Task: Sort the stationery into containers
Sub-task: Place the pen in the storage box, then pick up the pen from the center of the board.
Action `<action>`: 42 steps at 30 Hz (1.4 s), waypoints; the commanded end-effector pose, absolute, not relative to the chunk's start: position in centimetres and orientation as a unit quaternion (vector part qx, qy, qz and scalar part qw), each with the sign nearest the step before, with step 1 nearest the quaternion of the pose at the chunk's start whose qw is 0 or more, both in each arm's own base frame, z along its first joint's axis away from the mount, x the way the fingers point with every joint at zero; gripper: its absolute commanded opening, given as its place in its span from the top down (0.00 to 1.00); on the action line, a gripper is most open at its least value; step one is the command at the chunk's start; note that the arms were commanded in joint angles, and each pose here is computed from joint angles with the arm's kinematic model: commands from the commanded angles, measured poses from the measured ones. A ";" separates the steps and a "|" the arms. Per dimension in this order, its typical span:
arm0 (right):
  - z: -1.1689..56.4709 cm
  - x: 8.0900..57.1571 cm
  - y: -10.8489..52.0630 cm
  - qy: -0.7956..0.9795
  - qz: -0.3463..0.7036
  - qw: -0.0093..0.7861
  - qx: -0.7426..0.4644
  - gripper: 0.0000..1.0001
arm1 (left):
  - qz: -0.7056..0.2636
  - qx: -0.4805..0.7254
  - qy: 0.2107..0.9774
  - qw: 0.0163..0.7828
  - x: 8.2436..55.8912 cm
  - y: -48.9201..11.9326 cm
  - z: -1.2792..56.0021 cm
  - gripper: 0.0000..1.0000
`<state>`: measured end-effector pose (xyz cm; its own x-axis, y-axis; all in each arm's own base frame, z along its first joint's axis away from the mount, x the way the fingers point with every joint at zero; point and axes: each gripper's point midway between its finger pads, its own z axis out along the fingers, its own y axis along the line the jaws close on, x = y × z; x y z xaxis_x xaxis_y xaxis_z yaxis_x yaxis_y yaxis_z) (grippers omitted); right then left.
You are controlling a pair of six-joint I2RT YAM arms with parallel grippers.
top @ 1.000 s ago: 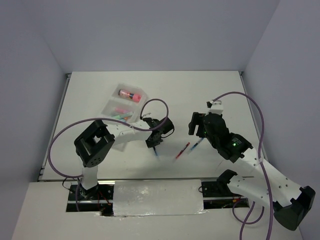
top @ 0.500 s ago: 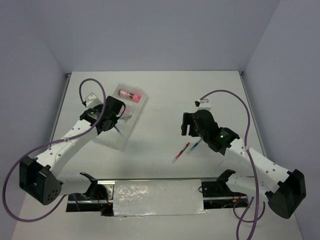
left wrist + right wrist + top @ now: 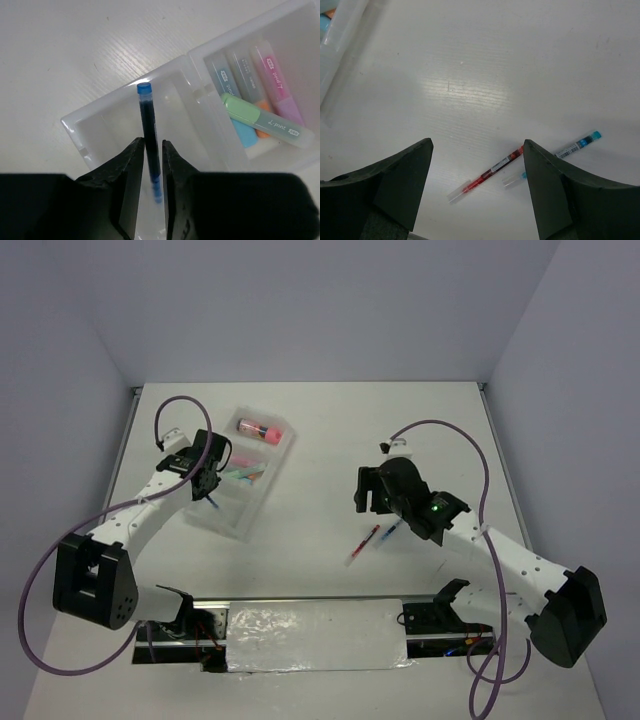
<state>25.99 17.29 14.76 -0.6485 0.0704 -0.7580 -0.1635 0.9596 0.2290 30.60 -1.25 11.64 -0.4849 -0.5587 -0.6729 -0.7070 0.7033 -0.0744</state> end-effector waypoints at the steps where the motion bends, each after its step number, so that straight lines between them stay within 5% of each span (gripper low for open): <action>1: 16.4 27.0 18.3 0.883 0.162 0.440 -0.026 0.20 | 0.095 -0.352 0.858 0.361 31.9 -1.5 11.7 0.66; 6: 14.8 26.9 18.4 0.891 0.158 0.425 -0.017 0.19 | 0.080 -0.345 0.863 0.361 31.9 -2.0 11.7 0.33; 10: 13.0 26.7 17.5 0.898 0.146 0.413 0.032 0.18 | 0.062 -0.338 0.866 0.364 31.7 -2.4 12.3 0.23; 18: 7.4 25.6 15.1 0.897 0.114 0.390 0.176 0.35 | -0.019 -0.221 0.897 0.383 32.0 -6.5 15.4 0.07; 33: 4.3 20.0 18.0 0.906 -0.007 0.350 0.239 0.38 | -0.077 -0.061 0.915 0.391 27.3 -11.3 20.7 0.01; 42: 0.8 18.4 21.4 0.923 -0.047 0.304 0.230 0.43 | 0.004 -0.032 0.906 0.422 25.8 -7.4 21.4 0.01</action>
<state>18.54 21.37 1.19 -0.7326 0.3490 -0.5844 0.3914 0.9184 0.0579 25.98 -8.83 20.98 -0.6649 -0.1208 -0.7371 -0.0673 0.9925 -0.1019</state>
